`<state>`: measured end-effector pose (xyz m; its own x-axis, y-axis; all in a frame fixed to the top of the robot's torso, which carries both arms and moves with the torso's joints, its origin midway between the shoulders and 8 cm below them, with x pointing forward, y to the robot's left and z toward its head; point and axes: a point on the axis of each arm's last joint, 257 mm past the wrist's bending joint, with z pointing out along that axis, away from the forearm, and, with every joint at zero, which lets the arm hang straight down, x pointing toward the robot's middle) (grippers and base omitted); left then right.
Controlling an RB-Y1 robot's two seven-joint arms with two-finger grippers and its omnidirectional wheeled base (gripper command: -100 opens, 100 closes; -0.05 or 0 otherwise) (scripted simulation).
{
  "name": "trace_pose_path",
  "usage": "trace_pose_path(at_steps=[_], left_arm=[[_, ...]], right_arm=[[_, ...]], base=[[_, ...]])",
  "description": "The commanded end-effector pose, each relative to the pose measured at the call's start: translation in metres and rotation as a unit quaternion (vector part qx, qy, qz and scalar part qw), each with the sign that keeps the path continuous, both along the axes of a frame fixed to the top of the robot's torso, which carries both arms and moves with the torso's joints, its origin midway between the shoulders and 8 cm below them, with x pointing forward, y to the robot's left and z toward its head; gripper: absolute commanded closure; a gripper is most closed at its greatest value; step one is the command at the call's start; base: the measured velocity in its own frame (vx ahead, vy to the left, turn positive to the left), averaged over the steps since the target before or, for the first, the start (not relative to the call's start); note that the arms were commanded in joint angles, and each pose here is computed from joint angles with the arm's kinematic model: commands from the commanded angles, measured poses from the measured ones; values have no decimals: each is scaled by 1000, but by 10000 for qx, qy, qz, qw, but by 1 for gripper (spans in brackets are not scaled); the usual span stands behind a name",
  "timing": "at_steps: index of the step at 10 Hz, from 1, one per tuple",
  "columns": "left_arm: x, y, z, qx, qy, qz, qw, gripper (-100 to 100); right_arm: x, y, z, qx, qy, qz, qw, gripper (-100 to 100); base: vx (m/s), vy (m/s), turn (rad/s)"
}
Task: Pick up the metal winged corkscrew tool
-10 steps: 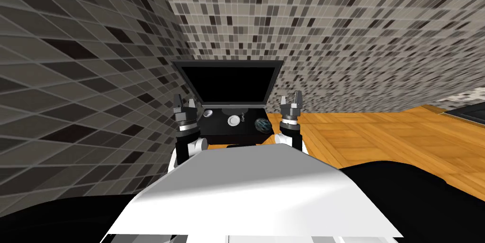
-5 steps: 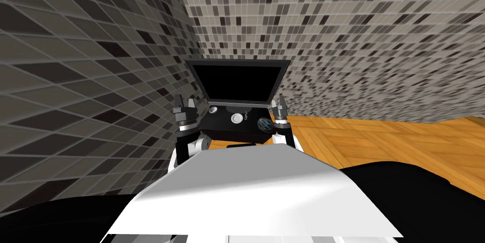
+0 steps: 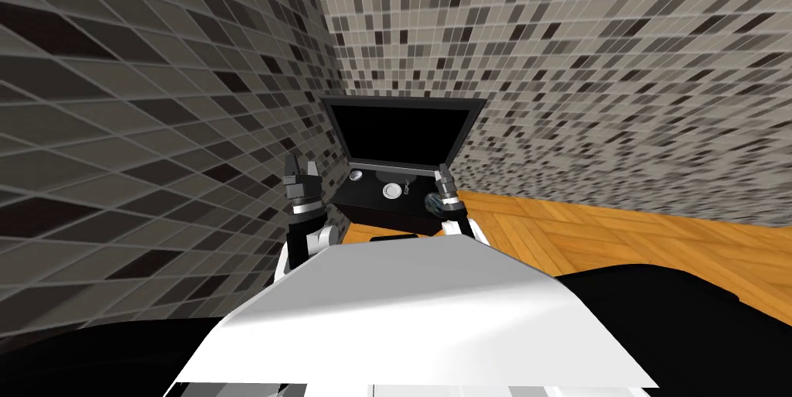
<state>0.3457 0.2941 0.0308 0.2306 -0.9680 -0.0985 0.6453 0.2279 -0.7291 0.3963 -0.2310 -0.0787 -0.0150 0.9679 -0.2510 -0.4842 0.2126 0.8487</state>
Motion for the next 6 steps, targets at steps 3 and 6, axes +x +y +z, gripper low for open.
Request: trace_pose_path(at_steps=[3, 6], left_arm=[[0, 0, 0, 0, 0, 0, 10000, 0], [0, 0, 0, 0, 0, 0, 10000, 0]], right_arm=[[14, 11, -45, -401, 460, 170, 9980, -100], [23, 19, -90, -805, 922, 319, 9920, -100]], base=[[-37, 12, 147], [-46, 17, 178]])
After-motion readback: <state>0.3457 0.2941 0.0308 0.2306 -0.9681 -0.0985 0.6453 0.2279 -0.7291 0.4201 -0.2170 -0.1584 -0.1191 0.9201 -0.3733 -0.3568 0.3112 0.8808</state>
